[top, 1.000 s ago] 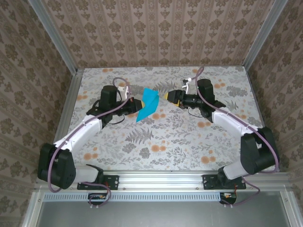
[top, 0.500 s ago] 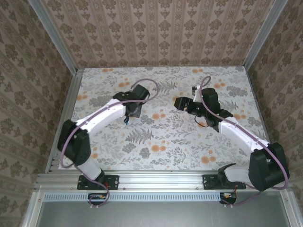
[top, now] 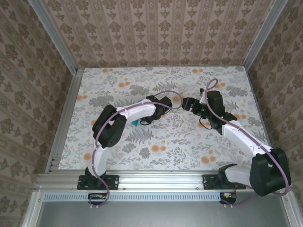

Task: Fold a paper plane with a square sheet of paper (pick it up from the middle)
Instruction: Turn over the paper at the center of the table.

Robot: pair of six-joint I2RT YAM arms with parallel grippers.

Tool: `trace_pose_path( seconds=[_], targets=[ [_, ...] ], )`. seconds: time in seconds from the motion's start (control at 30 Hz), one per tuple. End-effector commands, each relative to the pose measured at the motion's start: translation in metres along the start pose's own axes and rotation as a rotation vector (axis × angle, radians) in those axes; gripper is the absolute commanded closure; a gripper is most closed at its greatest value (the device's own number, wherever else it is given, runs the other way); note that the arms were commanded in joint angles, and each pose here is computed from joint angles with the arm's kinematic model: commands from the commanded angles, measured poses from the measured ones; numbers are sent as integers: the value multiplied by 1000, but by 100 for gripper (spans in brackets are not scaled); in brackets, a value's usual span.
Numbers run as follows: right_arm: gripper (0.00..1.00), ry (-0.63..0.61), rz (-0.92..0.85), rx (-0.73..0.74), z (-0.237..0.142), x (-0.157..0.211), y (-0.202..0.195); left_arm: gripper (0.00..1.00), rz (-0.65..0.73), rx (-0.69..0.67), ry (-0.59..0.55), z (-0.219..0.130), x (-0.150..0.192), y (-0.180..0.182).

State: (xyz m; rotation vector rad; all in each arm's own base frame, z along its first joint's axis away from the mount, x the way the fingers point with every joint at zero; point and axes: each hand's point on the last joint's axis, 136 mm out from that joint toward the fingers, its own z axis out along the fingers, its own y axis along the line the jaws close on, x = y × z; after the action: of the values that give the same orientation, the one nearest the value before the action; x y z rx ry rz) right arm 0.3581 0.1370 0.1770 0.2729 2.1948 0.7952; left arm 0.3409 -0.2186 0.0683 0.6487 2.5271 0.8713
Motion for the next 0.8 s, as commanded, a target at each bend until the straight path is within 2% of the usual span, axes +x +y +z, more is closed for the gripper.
trace_pose_path(
  seconds=[0.0, 0.17, 0.33, 0.47, 0.67, 0.77],
  targets=[
    [24, -9, 17, 26, -7, 1, -6, 85, -6, 54, 11, -3, -3, -13],
    [24, -29, 31, 49, -10, -1, -12, 71, -32, 196, 22, -6, -5, -38],
    [24, -32, 32, 56, -12, -1, -13, 62, -84, 358, 28, -18, -6, -51],
    [24, -24, 25, 56, -11, -1, -12, 56, -171, 491, -7, -37, -12, -42],
    [25, 24, -8, 63, -4, 8, -2, 43, -361, 765, -80, -66, -18, -16],
    [26, 64, -48, 68, 7, 20, 12, 37, -473, 853, -95, -66, -12, 3]
  ],
)
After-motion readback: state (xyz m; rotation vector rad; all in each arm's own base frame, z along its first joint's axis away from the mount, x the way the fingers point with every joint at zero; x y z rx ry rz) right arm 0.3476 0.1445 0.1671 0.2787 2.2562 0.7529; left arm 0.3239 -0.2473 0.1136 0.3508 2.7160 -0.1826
